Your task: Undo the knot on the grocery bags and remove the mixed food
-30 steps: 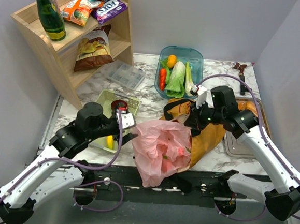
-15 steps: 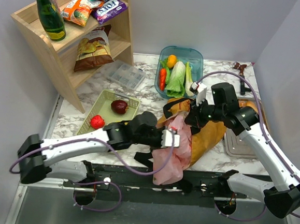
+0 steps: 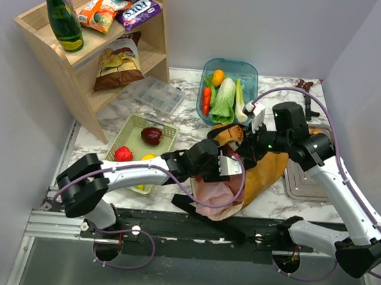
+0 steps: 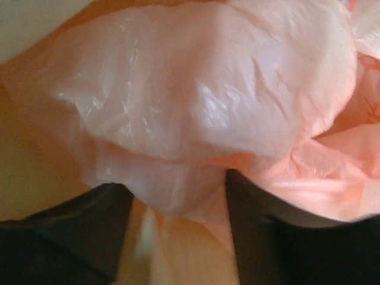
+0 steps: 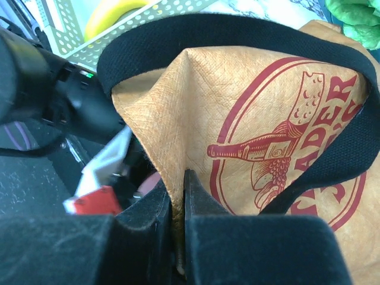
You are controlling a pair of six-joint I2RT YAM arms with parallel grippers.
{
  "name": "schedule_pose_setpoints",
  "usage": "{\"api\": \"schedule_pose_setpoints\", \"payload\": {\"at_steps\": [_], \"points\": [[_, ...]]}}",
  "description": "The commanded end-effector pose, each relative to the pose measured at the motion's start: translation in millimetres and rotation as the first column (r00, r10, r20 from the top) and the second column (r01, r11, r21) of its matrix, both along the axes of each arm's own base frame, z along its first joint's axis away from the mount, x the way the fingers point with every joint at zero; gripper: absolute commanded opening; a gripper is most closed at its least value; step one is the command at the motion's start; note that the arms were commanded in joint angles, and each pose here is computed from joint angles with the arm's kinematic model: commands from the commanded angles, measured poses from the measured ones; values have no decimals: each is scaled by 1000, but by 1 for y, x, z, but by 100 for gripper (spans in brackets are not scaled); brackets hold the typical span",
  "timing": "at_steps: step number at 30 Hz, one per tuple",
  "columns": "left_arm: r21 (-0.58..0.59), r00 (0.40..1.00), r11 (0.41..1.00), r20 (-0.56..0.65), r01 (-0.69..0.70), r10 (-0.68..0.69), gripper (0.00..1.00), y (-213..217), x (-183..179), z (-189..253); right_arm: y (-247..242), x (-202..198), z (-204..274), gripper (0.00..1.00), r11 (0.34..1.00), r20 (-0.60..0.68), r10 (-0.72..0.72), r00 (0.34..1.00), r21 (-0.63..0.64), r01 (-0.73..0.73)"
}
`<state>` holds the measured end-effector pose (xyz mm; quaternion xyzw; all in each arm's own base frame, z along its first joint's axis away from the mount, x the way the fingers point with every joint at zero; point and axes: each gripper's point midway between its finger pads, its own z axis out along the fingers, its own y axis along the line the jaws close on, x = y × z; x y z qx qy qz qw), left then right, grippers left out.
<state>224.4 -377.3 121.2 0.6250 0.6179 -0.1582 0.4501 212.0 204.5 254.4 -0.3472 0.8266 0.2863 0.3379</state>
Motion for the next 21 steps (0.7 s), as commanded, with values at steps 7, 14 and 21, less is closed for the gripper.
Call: {"api": "schedule_pose_setpoints", "payload": {"at_steps": [7, 14, 21], "points": [[-284, 963, 930, -66, 232, -260, 76, 58, -99, 111, -4, 9, -5, 1, 998, 27, -64, 998, -8, 64], [-94, 881, 882, -65, 461, -468, 75, 100, -145, 57, 3, 12, -6, 1, 998, 14, -56, 998, 14, 56], [86, 837, 842, 95, 533, -540, 75, 80, -145, 10, 5, 12, -8, 1, 998, -6, -59, 998, 19, 59]]}}
